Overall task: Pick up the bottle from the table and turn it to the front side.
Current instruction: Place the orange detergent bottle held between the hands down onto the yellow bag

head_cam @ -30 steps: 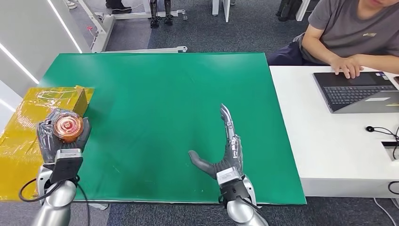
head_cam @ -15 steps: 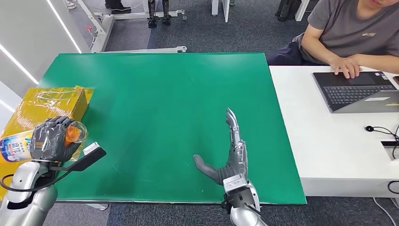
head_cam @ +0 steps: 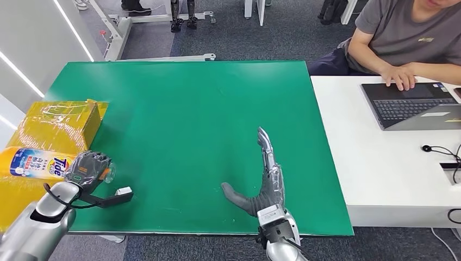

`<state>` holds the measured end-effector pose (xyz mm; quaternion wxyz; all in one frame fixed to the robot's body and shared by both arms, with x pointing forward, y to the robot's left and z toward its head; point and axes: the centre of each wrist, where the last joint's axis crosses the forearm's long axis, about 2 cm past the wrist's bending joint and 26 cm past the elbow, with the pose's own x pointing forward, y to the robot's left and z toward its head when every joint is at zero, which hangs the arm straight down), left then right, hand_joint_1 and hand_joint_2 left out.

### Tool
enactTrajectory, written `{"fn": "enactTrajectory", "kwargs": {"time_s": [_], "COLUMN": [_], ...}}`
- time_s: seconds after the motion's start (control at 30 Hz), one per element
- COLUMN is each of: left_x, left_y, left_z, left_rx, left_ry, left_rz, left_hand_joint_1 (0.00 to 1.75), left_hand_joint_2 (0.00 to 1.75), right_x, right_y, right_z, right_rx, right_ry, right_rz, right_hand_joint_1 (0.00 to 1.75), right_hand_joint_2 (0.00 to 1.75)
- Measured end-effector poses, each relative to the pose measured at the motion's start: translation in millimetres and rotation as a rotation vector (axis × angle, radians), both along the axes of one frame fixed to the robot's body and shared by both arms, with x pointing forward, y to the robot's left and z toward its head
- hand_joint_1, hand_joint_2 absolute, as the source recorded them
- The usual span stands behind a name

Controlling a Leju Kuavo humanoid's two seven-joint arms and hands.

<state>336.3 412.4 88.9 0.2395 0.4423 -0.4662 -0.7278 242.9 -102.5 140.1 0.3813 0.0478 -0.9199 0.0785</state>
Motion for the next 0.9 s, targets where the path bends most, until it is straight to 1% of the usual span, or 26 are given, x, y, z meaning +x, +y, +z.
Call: {"fn": "enactTrajectory", "kwargs": {"time_s": [0.3, 0.5, 0.73, 0.9], "left_x": [16.8, 21.8, 30.8, 34.7], "left_y": [3, 2, -7, -14], "left_z": [0.3, 1.6, 6.9, 8.7], "left_rx": [0.056, 0.053, -0.045, -0.062], "left_ry": [0.060, 0.069, 0.096, 0.095], "left_rz": [-0.016, -0.027, -0.074, -0.080], "left_hand_joint_1": [1.75, 1.75, 1.75, 1.75], "left_hand_joint_2": [1.75, 1.75, 1.75, 1.75], "right_x": [2, 2, 5, 7], "right_y": [0, 0, 0, -1], "right_z": [0, -1, 1, 1], "right_rx": [-0.003, -0.006, -0.010, -0.013], "right_ry": [-0.001, 0.001, 0.000, -0.001], "right_rz": [-0.002, -0.002, 0.002, 0.000], "right_hand_joint_1": [0.00, 0.00, 0.00, 0.00], "right_hand_joint_2": [1.75, 1.75, 1.75, 1.75]}}
